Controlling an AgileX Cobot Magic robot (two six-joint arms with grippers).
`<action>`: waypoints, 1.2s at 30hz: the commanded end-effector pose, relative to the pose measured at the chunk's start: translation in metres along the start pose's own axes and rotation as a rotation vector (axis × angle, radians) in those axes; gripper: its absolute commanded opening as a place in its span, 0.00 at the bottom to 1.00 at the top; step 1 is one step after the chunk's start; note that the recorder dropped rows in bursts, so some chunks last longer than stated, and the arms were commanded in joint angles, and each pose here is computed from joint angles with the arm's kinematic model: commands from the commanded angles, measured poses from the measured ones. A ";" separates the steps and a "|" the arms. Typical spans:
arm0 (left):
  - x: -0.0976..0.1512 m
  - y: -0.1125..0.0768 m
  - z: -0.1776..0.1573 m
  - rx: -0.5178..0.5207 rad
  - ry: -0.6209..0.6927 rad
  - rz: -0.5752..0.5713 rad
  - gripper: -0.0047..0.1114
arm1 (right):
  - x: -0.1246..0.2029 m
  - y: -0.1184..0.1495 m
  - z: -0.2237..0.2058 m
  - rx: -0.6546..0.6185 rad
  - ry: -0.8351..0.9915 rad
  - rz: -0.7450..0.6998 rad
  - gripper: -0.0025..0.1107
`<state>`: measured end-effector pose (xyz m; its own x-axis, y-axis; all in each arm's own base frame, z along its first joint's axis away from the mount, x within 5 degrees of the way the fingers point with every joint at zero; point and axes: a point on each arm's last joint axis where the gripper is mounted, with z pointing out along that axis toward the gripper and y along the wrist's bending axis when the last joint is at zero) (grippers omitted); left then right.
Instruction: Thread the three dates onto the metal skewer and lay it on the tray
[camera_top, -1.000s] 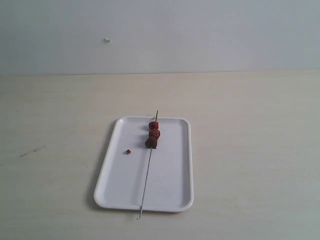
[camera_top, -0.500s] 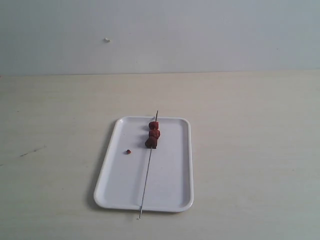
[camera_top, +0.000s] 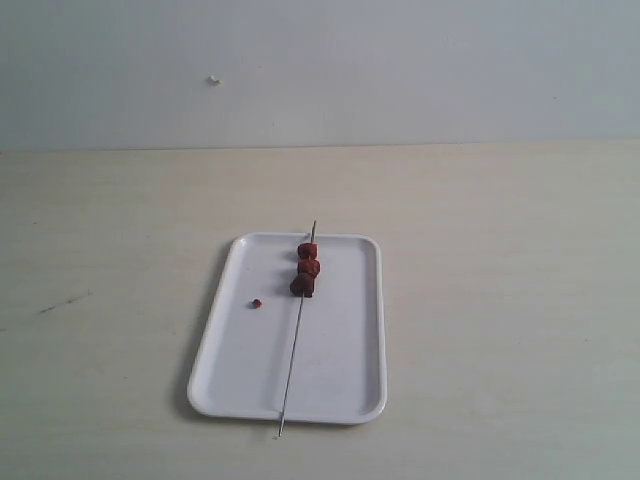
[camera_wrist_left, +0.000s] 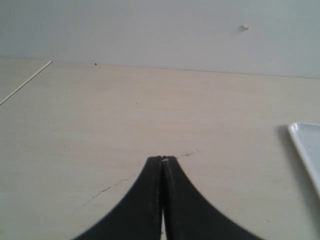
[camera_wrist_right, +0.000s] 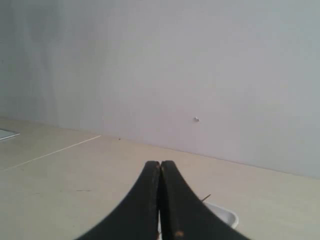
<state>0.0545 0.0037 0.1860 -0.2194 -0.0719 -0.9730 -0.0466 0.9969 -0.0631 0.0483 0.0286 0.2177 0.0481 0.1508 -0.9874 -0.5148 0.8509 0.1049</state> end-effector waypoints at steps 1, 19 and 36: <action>0.001 0.000 0.000 -0.003 -0.005 0.003 0.04 | 0.002 0.000 -0.001 -0.009 0.001 0.004 0.02; 0.001 0.000 0.000 -0.003 -0.005 0.003 0.04 | 0.026 -0.028 -0.011 0.467 0.279 -0.068 0.02; 0.001 0.000 0.000 -0.003 -0.005 0.003 0.04 | 0.026 -0.029 -0.011 0.481 0.278 -0.063 0.02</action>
<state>0.0545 0.0037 0.1860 -0.2194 -0.0719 -0.9730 -0.0466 0.9969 -0.0631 0.0550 0.0027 0.1890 -0.1985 0.0148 -0.9800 -0.0709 0.9971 0.0295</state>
